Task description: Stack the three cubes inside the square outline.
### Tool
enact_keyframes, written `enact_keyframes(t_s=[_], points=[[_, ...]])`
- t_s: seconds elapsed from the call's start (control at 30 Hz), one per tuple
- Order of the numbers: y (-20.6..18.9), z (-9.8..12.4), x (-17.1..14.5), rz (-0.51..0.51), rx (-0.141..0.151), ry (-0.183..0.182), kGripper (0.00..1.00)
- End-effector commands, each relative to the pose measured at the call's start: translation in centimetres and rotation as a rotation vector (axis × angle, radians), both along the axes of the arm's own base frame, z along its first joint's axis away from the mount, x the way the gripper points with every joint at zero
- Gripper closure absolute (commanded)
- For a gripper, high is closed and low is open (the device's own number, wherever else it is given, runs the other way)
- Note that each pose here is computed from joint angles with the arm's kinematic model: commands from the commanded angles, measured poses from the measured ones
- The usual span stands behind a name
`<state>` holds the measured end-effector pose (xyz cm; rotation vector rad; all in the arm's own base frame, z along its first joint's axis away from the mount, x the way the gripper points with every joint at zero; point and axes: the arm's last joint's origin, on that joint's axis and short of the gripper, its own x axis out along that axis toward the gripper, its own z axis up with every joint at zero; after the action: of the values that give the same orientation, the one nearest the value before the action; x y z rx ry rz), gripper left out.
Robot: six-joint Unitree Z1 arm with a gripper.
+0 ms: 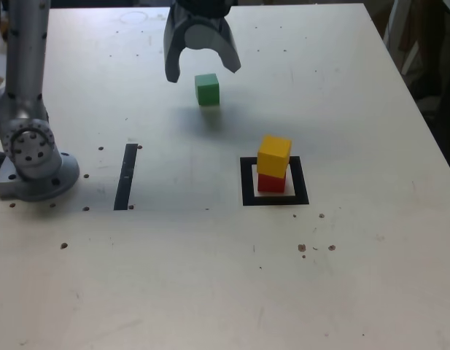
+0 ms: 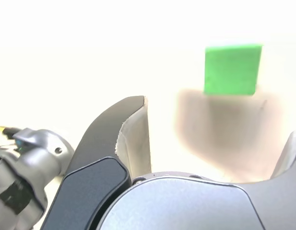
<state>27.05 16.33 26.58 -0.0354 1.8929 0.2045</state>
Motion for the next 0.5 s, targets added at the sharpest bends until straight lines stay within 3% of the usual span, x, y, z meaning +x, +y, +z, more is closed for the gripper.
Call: enact_keyframes(t_s=[0.0,0.27,0.47], points=[[1.0,-0.9,0.1,0.010,-0.015,0.011,0.00],[3.7,-3.7,1.3,0.012,-0.067,0.036,0.04],[4.6,-5.1,2.3,0.012,-0.102,0.062,0.18]])
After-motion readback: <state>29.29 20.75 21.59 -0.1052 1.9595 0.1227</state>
